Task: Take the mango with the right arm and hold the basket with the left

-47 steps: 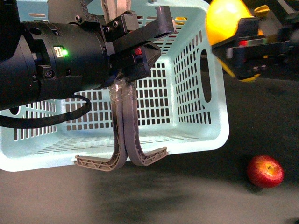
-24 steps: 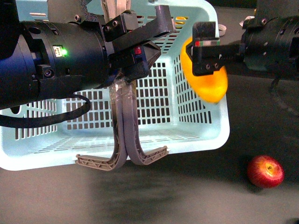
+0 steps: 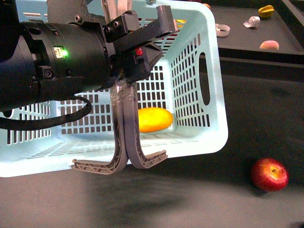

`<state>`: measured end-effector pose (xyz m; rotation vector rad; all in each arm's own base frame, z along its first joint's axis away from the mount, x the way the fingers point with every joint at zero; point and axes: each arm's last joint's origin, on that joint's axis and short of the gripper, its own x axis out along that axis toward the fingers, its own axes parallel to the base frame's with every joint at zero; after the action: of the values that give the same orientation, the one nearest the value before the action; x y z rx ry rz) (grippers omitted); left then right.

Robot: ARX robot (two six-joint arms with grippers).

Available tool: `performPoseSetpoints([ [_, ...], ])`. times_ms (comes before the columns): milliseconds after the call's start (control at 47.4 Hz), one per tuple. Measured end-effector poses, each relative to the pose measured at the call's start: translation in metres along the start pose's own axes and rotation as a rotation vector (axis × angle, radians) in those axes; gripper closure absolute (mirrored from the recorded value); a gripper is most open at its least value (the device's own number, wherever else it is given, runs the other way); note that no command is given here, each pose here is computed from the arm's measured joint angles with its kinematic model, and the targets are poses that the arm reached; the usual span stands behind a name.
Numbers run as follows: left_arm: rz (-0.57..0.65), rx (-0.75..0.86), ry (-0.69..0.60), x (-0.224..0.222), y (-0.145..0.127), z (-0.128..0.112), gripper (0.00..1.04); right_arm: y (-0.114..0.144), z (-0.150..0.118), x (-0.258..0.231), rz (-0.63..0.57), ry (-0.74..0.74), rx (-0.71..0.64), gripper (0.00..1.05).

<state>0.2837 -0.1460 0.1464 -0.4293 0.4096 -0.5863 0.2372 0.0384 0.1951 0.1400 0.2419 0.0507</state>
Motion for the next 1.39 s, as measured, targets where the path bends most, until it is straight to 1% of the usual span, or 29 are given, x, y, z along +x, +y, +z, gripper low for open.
performPoseSetpoints([
  [84,-0.001,0.002,0.001,0.000,0.000,0.000,0.87,-0.008,-0.004,-0.026,-0.060,-0.011,0.024,0.08],
  [232,-0.006,0.000,0.003,0.000,0.000,0.000,0.87,-0.020,-0.014,-0.070,-0.200,-0.046,0.078,0.08],
  [317,-0.006,0.000,0.003,0.000,0.000,0.000,0.87,-0.028,-0.021,-0.094,-0.332,-0.079,0.111,0.08],
  [359,-0.005,0.000,0.003,0.000,0.000,0.000,0.87,-0.029,-0.022,-0.101,-0.375,-0.099,0.113,0.08],
  [401,-0.004,0.000,0.002,0.000,0.000,0.000,0.87,-0.030,-0.019,-0.104,-0.384,-0.124,0.119,0.08],
  [486,-0.003,0.002,0.001,0.000,0.000,0.000,0.87,-0.029,-0.019,-0.105,-0.380,-0.127,0.120,0.08],
  [549,-0.003,0.002,0.002,0.000,0.000,0.000,0.87,-0.033,-0.022,-0.104,-0.234,-0.175,0.074,0.17],
  [591,-0.003,0.002,0.002,0.000,0.000,0.000,0.87,-0.035,-0.026,-0.105,-0.130,-0.216,0.002,0.26],
  [612,-0.002,0.002,0.001,0.000,0.000,0.000,0.87,-0.035,-0.026,-0.107,-0.089,-0.229,-0.030,0.31],
  [655,-0.002,0.002,0.001,0.000,0.000,0.000,0.87,-0.035,-0.028,-0.108,-0.056,-0.235,-0.069,0.38],
  [739,-0.003,0.003,0.001,0.000,0.000,0.000,0.87,-0.035,-0.030,-0.110,-0.042,-0.243,-0.098,0.49],
  [802,-0.005,0.004,0.003,0.000,-0.001,0.000,0.87,-0.035,-0.033,-0.111,-0.046,-0.243,-0.119,0.63],
  [887,-0.005,0.002,0.003,0.000,-0.001,0.000,0.87,-0.036,-0.037,-0.113,-0.049,-0.238,-0.128,0.77],
  [908,-0.005,0.001,0.003,0.000,-0.001,0.000,0.87,-0.036,-0.037,-0.113,-0.049,-0.238,-0.129,0.79],
  [1077,-0.005,0.004,0.003,0.000,-0.001,0.000,0.87,-0.036,-0.041,-0.116,-0.050,-0.242,-0.138,1.04],
  [1182,-0.005,0.003,0.003,0.000,-0.001,0.000,0.87,-0.036,-0.043,-0.117,-0.049,-0.242,-0.138,1.03],
  [1288,-0.005,0.003,0.003,0.000,-0.001,0.000,0.87,-0.038,-0.051,-0.117,-0.049,-0.246,-0.138,1.03],
  [1393,-0.004,0.003,0.002,0.000,-0.001,0.000,0.87,-0.038,-0.052,-0.119,-0.050,-0.247,-0.138,1.03],
])
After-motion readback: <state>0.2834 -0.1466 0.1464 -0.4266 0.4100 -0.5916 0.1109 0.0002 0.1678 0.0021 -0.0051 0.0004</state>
